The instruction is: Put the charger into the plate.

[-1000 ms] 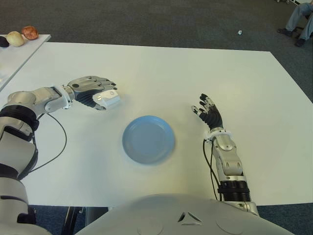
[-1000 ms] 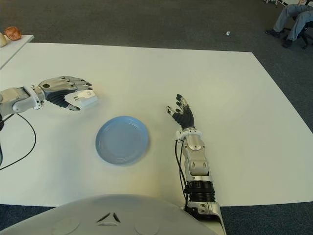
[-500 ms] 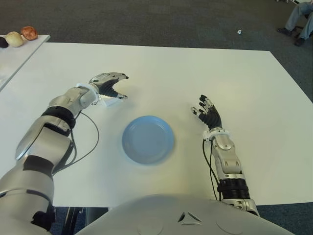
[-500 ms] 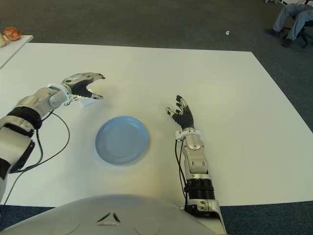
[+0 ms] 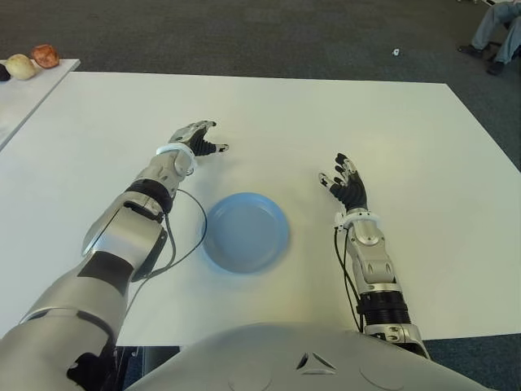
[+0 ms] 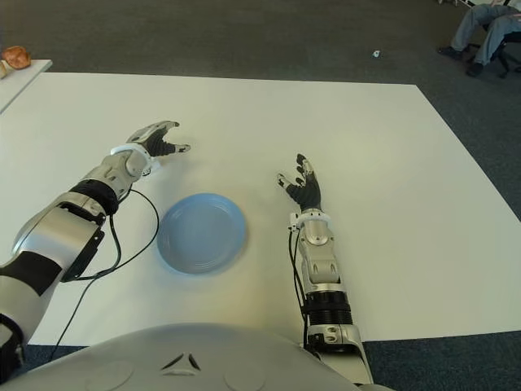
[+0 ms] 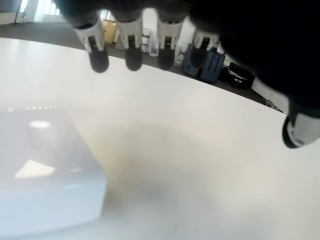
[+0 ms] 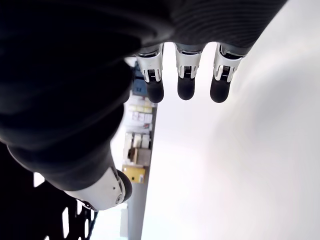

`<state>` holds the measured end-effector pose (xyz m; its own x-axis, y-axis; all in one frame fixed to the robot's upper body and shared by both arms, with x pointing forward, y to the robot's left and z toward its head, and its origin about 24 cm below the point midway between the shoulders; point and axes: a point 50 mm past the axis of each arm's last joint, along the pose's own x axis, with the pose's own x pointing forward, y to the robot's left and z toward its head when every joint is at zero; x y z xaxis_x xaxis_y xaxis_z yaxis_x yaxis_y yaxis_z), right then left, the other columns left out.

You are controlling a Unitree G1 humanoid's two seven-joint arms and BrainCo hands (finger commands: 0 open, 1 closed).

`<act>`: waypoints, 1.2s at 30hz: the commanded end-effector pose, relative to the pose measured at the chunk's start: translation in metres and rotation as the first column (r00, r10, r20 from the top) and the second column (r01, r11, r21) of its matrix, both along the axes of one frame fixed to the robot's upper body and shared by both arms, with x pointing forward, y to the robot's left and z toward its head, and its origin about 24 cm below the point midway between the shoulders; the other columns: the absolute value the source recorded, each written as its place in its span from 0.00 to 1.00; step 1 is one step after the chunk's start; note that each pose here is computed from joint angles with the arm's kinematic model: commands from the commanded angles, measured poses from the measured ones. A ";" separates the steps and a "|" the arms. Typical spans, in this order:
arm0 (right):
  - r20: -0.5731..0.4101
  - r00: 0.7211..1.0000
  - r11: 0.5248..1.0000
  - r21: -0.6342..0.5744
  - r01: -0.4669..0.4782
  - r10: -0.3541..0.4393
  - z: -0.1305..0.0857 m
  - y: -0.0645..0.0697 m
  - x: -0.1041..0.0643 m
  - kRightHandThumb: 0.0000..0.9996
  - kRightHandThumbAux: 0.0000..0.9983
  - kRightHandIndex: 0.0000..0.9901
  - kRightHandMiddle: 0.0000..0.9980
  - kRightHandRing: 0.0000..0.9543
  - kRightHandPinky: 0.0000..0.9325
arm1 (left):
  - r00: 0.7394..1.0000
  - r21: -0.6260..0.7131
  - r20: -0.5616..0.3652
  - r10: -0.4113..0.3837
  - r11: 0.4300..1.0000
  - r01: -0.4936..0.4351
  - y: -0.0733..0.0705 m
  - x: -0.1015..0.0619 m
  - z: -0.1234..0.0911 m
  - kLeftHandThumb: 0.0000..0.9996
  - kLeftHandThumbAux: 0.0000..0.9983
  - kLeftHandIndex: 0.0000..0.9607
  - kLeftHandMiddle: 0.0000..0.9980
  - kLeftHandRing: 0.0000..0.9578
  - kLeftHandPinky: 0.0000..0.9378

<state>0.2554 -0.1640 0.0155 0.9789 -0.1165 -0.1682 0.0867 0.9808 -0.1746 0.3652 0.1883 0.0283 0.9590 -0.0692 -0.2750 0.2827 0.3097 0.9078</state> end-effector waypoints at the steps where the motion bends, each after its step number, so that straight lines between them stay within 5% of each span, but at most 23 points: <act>1: -0.008 1.000 1.000 0.004 0.001 -0.001 -0.001 0.003 0.001 0.05 0.82 0.00 0.03 0.03 0.07 | 1.000 0.021 0.004 0.017 1.000 -0.017 0.003 -0.003 -0.005 0.24 0.33 0.00 0.00 0.00 0.04; 21: -0.016 1.000 1.000 0.001 0.014 -0.014 -0.003 -0.001 -0.001 0.07 0.81 0.00 0.04 0.04 0.07 | 1.000 0.061 0.028 -0.005 0.998 0.003 0.002 -0.005 -0.007 0.23 0.29 0.00 0.00 0.00 0.03; 36: -0.024 1.000 1.000 -0.006 0.001 -0.001 -0.005 -0.002 -0.001 0.09 0.80 0.00 0.04 0.04 0.08 | 0.994 0.162 0.044 -0.098 0.983 0.090 0.012 -0.006 0.000 0.17 0.34 0.00 0.00 0.00 0.01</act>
<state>0.2550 -0.1654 0.0137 0.9766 -0.1254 -0.1746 0.0937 0.9793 -0.1794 0.3623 0.1942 0.0299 0.9653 -0.1118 -0.2360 0.2530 0.1755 0.9514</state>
